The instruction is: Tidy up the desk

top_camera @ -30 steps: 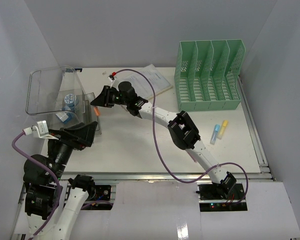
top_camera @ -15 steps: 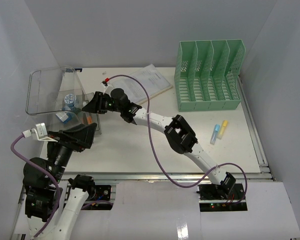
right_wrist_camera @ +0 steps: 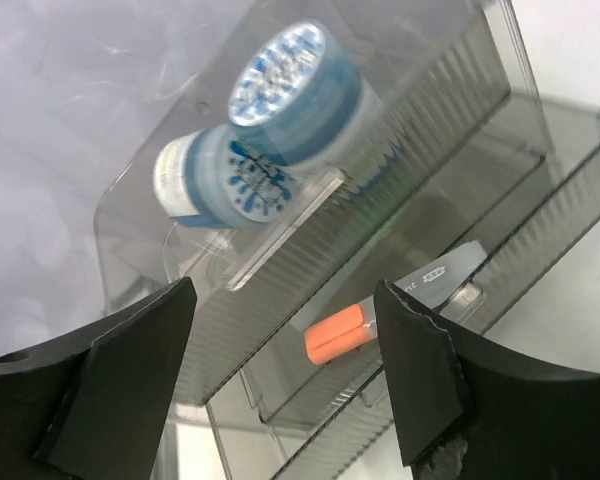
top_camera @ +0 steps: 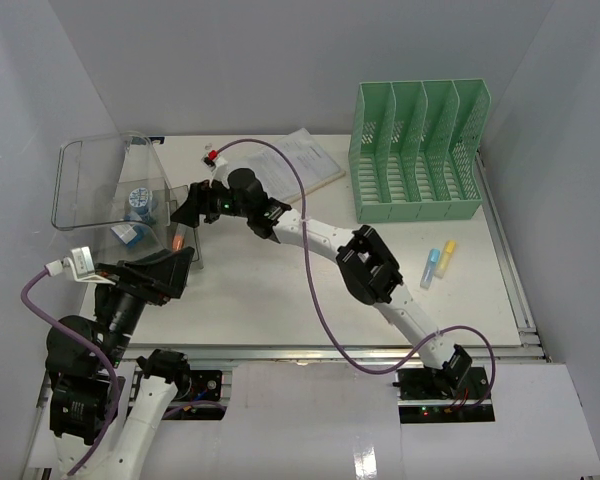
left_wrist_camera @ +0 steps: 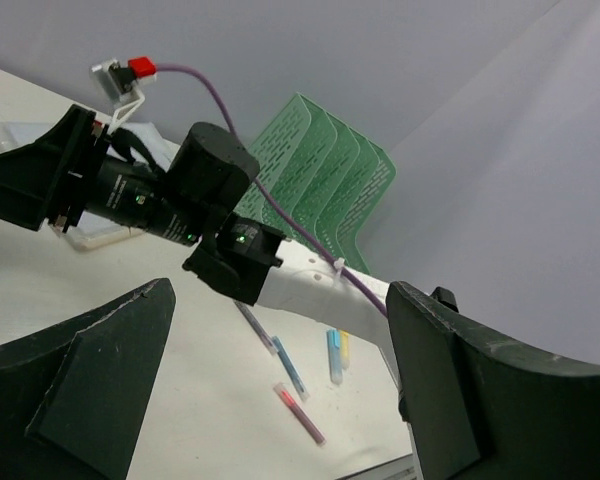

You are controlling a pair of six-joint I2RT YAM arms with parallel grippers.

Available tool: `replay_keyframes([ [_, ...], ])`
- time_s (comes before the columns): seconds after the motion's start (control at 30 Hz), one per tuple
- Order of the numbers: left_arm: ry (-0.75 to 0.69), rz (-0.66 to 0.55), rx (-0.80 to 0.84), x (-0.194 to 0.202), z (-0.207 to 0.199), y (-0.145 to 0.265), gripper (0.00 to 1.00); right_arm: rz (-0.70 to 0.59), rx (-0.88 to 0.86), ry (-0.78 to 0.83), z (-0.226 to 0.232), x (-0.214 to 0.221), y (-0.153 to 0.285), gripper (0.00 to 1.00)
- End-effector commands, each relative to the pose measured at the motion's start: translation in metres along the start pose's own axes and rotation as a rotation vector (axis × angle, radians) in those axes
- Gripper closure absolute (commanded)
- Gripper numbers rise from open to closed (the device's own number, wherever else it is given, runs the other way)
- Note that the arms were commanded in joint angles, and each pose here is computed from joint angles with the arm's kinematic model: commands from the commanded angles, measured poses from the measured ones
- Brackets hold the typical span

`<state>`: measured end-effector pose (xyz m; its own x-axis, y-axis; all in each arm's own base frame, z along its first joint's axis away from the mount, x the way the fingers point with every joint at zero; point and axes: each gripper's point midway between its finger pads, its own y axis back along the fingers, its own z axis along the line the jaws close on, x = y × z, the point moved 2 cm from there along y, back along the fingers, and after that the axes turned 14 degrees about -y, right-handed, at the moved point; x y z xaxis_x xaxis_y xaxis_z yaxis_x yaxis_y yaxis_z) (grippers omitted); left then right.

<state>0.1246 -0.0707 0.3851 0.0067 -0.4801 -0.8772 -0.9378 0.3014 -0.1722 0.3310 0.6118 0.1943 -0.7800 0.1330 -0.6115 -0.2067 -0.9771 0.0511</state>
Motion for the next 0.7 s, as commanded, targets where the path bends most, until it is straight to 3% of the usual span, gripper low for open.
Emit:
replay_keyframes([
  [0.0, 0.016, 0.015, 0.052, -0.002, -0.011, 0.005, 0.02, -0.037, -0.205, 0.448, 0.103, -0.078, 0.054, 0.14],
  [0.07, 0.010, 0.041, 0.071, 0.006, -0.012, 0.004, 0.02, 0.075, -0.275, 0.527, 0.100, -0.074, 0.091, 0.04],
  [0.13, 0.000, 0.074, 0.090, 0.015, -0.012, 0.004, 0.02, 0.150, -0.274, 0.547, 0.086, -0.069, 0.125, 0.10],
  [0.3, 0.034, 0.154, 0.139, 0.052, -0.006, 0.005, 0.02, 0.320, 0.121, 0.589, -0.009, -0.058, 0.253, 0.10],
  [0.4, 0.054, 0.178, 0.163, 0.068, -0.004, 0.008, 0.02, 0.263, 0.473, 0.559, -0.049, -0.076, 0.354, 0.10],
  [0.5, 0.066, 0.201, 0.186, 0.081, -0.002, 0.011, 0.02, 0.172, 0.670, 0.388, -0.082, -0.073, 0.442, 0.10],
  [0.53, 0.066, 0.203, 0.199, 0.083, -0.004, 0.013, 0.02, 0.086, 0.730, 0.339, -0.083, -0.086, 0.481, 0.10],
  [0.67, 0.050, 0.216, 0.226, 0.086, -0.006, 0.015, 0.02, -0.014, 1.055, 0.208, -0.108, -0.075, 0.562, 0.10],
])
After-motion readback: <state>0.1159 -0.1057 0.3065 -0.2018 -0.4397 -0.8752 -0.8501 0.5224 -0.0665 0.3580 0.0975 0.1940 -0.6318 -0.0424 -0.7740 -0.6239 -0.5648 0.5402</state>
